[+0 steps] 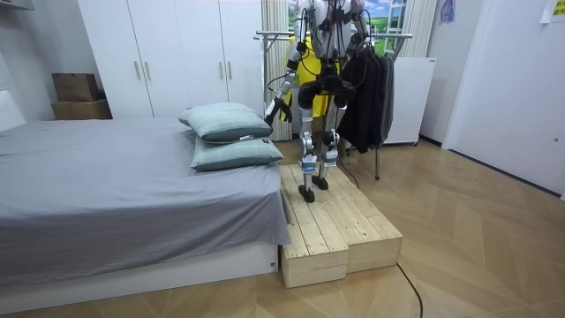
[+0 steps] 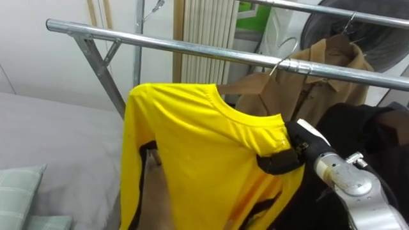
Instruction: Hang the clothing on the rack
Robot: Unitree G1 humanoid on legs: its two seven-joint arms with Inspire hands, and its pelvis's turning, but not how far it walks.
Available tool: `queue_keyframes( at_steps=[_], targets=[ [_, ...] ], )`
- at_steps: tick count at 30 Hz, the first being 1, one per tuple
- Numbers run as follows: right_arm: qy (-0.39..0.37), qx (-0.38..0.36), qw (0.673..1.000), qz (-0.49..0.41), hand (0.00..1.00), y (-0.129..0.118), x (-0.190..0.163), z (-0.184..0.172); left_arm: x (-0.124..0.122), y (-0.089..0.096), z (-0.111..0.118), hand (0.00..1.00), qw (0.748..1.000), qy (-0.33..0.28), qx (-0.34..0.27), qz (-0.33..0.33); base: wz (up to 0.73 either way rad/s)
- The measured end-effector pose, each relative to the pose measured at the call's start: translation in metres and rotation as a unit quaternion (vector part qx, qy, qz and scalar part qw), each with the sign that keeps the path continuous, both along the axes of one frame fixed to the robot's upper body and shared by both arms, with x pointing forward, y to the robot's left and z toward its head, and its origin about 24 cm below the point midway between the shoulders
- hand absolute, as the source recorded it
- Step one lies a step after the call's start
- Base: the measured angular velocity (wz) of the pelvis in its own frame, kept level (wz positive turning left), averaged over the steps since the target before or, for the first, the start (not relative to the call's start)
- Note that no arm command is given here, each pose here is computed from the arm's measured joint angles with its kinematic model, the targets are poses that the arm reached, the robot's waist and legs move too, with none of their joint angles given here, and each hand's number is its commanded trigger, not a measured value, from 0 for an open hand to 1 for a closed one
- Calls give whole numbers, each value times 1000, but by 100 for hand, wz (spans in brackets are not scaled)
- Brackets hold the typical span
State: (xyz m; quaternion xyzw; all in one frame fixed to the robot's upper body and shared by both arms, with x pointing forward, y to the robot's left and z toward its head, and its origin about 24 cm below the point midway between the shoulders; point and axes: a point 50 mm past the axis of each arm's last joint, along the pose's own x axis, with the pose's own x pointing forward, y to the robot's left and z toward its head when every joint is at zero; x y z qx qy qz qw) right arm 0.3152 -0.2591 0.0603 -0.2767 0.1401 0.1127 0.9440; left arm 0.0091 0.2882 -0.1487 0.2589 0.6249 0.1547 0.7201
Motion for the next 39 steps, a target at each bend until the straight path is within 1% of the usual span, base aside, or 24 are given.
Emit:
queue_keyframes(
  at_steps=[5,12,16,23,28,30,35,39],
  targets=[
    [5,-4,1000,13,100,5,4,1,3,1,1,0,1000,-4,2,-2,0],
    [38,-9,998,50,100,13,4,-7,5,1,1,0,1000,-9,1,-4,0],
    [63,-11,996,56,100,13,2,-15,5,1,1,0,1000,-12,-2,-6,0],
    [63,-25,996,66,100,16,8,-11,7,2,1,0,1000,-11,-8,-11,0],
    [57,-82,992,77,100,18,11,-10,9,3,1,0,1000,-14,-7,-13,0],
    [60,-88,992,74,100,16,11,-14,9,5,2,0,1000,-15,-4,-10,2],
    [59,-89,992,66,100,17,11,-17,10,5,3,0,1000,-17,-2,-10,1],
    [66,-78,993,53,100,20,9,-28,10,6,3,0,1000,-17,-1,-11,2]
  ],
)
